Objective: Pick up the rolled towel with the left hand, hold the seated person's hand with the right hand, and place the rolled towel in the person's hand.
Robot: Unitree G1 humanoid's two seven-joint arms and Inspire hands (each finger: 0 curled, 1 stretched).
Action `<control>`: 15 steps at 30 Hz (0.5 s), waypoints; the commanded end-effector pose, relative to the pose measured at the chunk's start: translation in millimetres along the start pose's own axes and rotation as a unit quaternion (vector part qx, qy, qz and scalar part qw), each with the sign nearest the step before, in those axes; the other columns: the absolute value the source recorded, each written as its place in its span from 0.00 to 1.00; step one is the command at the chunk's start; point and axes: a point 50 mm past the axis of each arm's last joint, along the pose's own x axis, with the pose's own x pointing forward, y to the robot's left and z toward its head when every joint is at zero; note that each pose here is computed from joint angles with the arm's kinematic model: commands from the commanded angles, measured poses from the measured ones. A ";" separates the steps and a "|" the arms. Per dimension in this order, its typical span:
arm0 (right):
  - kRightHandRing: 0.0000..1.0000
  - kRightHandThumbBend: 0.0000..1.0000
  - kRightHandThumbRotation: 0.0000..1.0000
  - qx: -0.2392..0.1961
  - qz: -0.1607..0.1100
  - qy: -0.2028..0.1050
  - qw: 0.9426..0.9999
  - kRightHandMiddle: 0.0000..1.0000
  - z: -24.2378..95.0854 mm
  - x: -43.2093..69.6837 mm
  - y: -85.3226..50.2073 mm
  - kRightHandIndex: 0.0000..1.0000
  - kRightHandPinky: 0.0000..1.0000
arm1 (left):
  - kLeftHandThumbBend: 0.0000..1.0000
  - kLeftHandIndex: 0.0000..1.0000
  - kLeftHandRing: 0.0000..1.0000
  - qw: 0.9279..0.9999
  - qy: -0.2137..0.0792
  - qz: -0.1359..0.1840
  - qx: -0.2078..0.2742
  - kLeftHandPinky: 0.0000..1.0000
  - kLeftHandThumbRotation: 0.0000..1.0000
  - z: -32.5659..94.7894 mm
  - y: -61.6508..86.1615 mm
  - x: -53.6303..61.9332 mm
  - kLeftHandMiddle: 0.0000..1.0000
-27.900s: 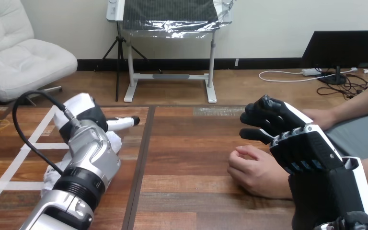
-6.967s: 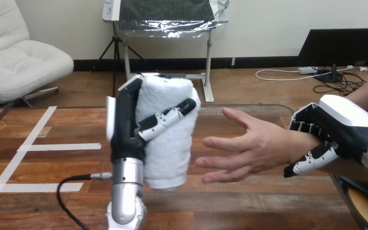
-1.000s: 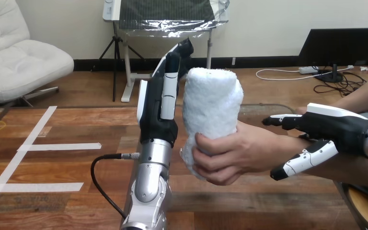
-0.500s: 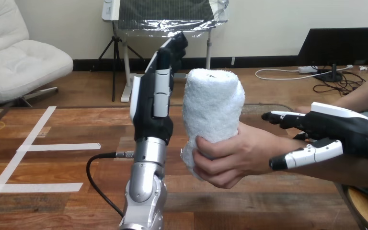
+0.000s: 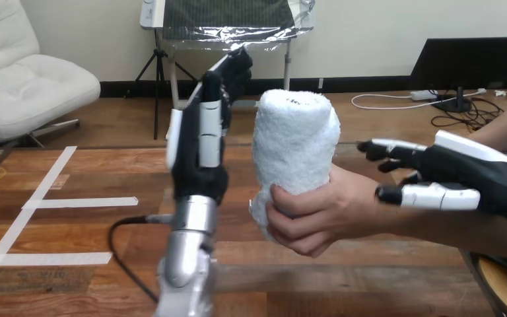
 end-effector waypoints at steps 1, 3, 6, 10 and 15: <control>0.88 0.97 1.00 0.011 -0.077 -0.044 0.996 0.90 4.7 -5.5 -7.9 0.91 0.76 | 0.66 0.74 0.82 0.999 -0.046 0.003 -0.001 0.87 1.00 19.9 7.5 -1.3 0.79; 0.88 0.97 1.00 0.023 -0.099 -0.053 0.993 0.89 4.7 -6.5 -6.6 0.90 0.77 | 0.66 0.73 0.81 0.998 -0.056 -0.003 0.007 0.87 1.00 24.9 9.9 -3.2 0.79; 0.88 0.97 1.00 0.034 -0.123 -0.063 0.990 0.88 5.2 -7.9 -4.7 0.89 0.78 | 0.67 0.72 0.81 0.998 -0.065 -0.007 0.020 0.86 1.00 30.9 13.1 -5.9 0.79; 0.89 0.99 1.00 0.055 -0.148 -0.076 0.985 0.88 5.4 -9.2 -1.8 0.88 0.81 | 0.68 0.72 0.81 0.996 -0.077 -0.017 0.031 0.85 1.00 38.5 16.6 -9.0 0.79; 0.90 1.00 1.00 0.078 -0.175 -0.096 0.977 0.88 7.2 -11.0 2.8 0.89 0.84 | 0.70 0.71 0.81 0.995 -0.090 -0.021 0.046 0.82 1.00 49.7 22.3 -14.3 0.79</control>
